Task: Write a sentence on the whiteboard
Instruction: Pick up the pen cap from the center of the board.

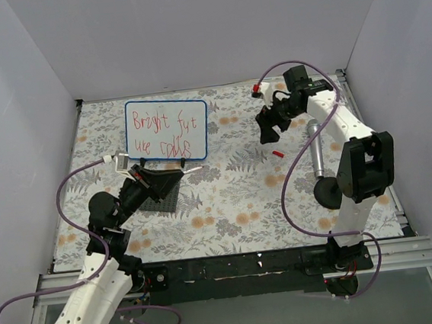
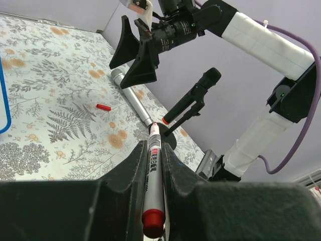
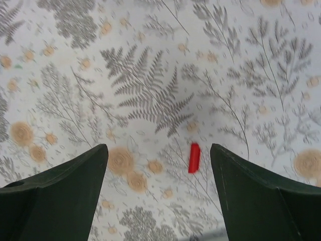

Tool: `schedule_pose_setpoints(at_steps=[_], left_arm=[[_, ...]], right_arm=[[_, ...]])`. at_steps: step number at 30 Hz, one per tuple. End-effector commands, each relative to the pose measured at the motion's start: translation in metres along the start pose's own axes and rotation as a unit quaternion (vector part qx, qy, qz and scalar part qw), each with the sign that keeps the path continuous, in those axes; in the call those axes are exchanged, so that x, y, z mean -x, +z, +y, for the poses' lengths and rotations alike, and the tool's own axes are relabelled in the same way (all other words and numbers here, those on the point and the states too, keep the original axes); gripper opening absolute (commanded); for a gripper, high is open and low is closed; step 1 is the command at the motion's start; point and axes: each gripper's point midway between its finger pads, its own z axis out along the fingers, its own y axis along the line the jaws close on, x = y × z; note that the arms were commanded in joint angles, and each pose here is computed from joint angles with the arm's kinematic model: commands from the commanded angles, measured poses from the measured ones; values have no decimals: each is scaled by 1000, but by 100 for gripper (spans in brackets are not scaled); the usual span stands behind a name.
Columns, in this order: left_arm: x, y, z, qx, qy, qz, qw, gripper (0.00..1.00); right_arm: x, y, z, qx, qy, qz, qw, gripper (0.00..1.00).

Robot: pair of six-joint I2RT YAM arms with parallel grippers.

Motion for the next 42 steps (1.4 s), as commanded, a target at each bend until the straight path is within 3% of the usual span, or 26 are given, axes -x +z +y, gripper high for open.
schedule_pose_setpoints(at_steps=[1,6,13,23,32,41,42], left_arm=[[-1,-3,-7,-26,7,-6,1000,0],[-6,-6,-6,-26,8,0,1000,0],[-11,-10,-4,-20,11,5,1000,0],[-15,-7,3,-17,9,11,1000,0],[-21,-7,8,-12,2,15,1000,0],[-30,-11,13,-10,-10,20,1000,0],[-30,-11,13,-11,-10,18,1000,0]], right_arm=[[-50,-17,-18,-60,-8,102,993,88],[-81,-6,-42,-79,-13,172,982,78],[-107,13,-61,-82,12,224,971,54],[-131,30,-70,-83,20,249,965,48],[-127,45,-64,-73,18,221,972,43],[-155,54,-53,-62,26,254,965,37],[-157,54,-50,-59,26,256,964,31]])
